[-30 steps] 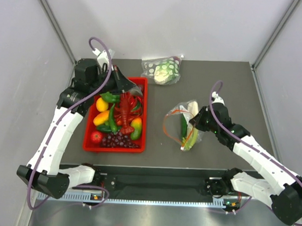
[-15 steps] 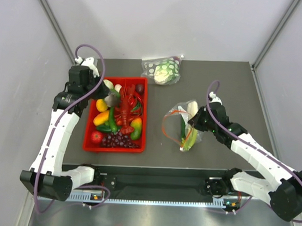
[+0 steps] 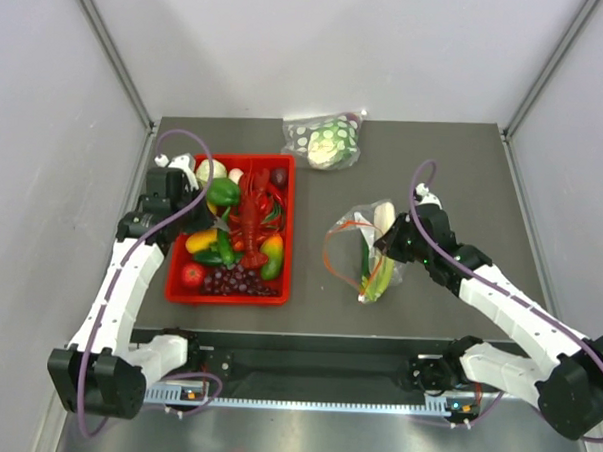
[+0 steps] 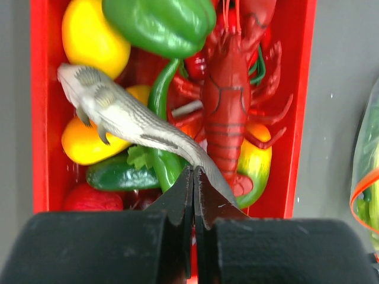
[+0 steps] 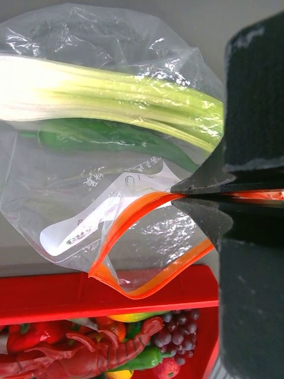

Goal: Open the zip-top bag and remove the fake food

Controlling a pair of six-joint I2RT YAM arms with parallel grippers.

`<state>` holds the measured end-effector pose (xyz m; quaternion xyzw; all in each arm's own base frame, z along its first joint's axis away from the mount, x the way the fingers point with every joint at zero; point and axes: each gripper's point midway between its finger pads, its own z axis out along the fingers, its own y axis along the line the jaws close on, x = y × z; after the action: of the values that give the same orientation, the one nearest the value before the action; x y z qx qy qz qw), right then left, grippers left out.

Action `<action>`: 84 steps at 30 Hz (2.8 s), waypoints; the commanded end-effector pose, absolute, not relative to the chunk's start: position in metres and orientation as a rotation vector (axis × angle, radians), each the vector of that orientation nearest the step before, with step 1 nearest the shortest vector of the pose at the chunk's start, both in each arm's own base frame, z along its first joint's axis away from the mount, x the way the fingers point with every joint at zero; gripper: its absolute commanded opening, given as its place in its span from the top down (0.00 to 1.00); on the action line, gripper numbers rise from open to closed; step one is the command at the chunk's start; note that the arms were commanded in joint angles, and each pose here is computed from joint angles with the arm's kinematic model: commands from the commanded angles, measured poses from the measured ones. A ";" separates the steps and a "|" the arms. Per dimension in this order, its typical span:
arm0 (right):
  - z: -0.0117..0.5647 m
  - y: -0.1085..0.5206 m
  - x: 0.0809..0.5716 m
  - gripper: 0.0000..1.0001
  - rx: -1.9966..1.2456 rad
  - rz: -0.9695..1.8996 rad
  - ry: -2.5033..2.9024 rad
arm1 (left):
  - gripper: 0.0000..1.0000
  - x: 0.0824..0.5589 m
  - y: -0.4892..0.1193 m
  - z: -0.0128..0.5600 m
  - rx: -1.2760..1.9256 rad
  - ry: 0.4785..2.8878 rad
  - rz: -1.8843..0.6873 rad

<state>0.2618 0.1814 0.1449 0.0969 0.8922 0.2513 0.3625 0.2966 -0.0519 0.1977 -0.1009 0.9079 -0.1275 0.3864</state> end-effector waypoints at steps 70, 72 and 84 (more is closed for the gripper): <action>0.178 0.180 0.263 1.00 0.256 0.692 2.218 | 0.38 0.221 -0.421 0.144 0.850 2.270 -1.075; 0.176 0.179 0.264 1.00 0.258 0.686 2.219 | 0.38 0.213 -0.425 0.140 0.874 2.283 -1.080; 0.173 0.182 0.265 1.00 0.261 0.700 2.225 | 0.36 0.190 -0.436 0.118 0.926 2.373 -1.088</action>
<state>0.2577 0.1800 0.1574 0.0954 0.8875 0.2591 0.3688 0.1908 -0.4207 0.1069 0.3188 0.8539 -0.3687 0.1823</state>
